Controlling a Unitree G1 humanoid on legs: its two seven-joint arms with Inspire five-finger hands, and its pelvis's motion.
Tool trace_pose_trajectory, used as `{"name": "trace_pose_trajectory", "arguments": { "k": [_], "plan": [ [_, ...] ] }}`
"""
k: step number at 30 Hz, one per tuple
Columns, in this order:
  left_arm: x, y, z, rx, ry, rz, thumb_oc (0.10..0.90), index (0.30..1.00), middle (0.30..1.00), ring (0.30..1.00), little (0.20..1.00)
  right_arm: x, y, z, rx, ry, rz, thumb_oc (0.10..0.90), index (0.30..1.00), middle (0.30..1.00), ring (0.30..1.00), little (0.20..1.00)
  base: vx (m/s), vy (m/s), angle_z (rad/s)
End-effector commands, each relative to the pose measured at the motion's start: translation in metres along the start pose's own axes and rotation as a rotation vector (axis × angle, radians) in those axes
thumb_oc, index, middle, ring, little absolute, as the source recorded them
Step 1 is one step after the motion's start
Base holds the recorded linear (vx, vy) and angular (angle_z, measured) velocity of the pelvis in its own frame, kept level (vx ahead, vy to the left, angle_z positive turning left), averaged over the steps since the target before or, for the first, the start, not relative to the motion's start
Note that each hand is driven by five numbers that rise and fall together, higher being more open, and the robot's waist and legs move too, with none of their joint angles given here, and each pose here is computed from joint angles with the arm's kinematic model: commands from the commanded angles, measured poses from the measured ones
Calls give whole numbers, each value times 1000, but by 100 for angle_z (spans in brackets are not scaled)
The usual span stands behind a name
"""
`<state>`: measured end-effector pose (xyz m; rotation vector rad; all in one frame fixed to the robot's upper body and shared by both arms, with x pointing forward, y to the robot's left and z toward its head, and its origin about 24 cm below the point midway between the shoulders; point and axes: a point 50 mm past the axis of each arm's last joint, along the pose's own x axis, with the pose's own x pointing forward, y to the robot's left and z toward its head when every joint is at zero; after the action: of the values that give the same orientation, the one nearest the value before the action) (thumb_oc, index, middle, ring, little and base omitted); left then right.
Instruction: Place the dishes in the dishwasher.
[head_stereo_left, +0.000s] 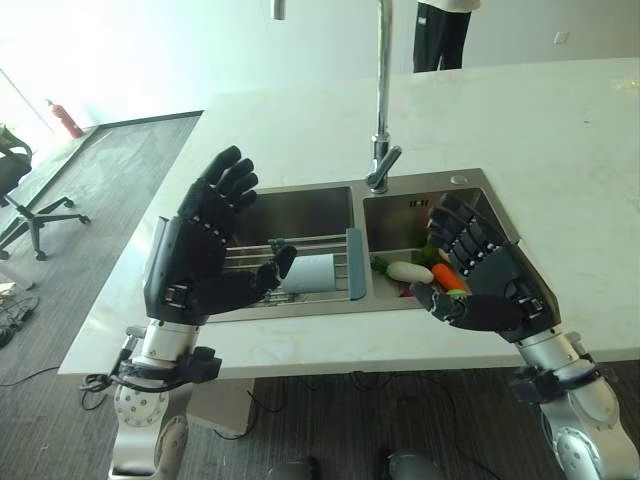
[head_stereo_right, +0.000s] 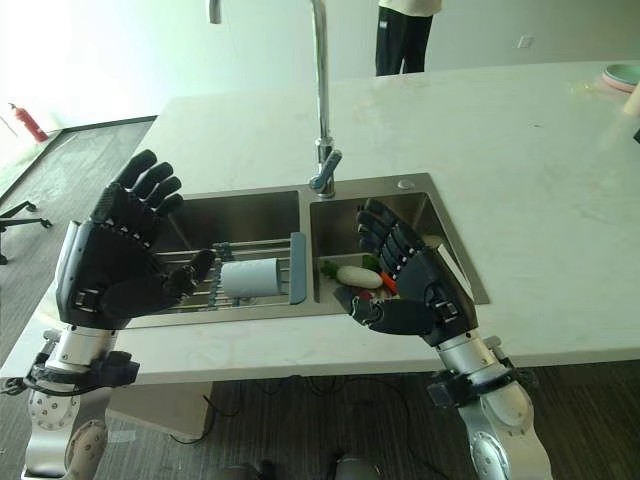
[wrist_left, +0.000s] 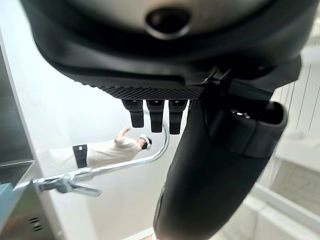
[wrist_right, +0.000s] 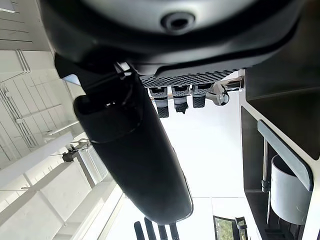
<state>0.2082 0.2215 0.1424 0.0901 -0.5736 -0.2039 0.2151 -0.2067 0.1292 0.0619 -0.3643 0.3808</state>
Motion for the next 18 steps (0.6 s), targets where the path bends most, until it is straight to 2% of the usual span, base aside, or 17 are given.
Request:
{"name": "trace_pose_trajectory", "arguments": {
  "k": [1, 7, 10, 18],
  "plan": [
    [17, 12, 36, 114, -181, -24, 800, 900, 900, 900, 900, 14, 1, 41, -59, -219, 42, 800, 900, 900, 900, 900, 51, 193, -24],
    [30, 23, 34, 225, -123, -61, 800, 900, 900, 900, 900, 12, 1, 38, -48, -193, 34, 800, 900, 900, 900, 900, 62, 161, 8],
    [44, 27, 36, 373, -93, -122, 800, 900, 900, 900, 900, 17, 2, 36, -49, -176, 50, 800, 900, 900, 900, 900, 60, 149, 0],
    [58, 45, 25, 507, 71, -175, 800, 900, 900, 900, 900, 25, -2, 33, -86, -122, 82, 800, 900, 900, 900, 900, 49, 83, -7]
  ]
}}
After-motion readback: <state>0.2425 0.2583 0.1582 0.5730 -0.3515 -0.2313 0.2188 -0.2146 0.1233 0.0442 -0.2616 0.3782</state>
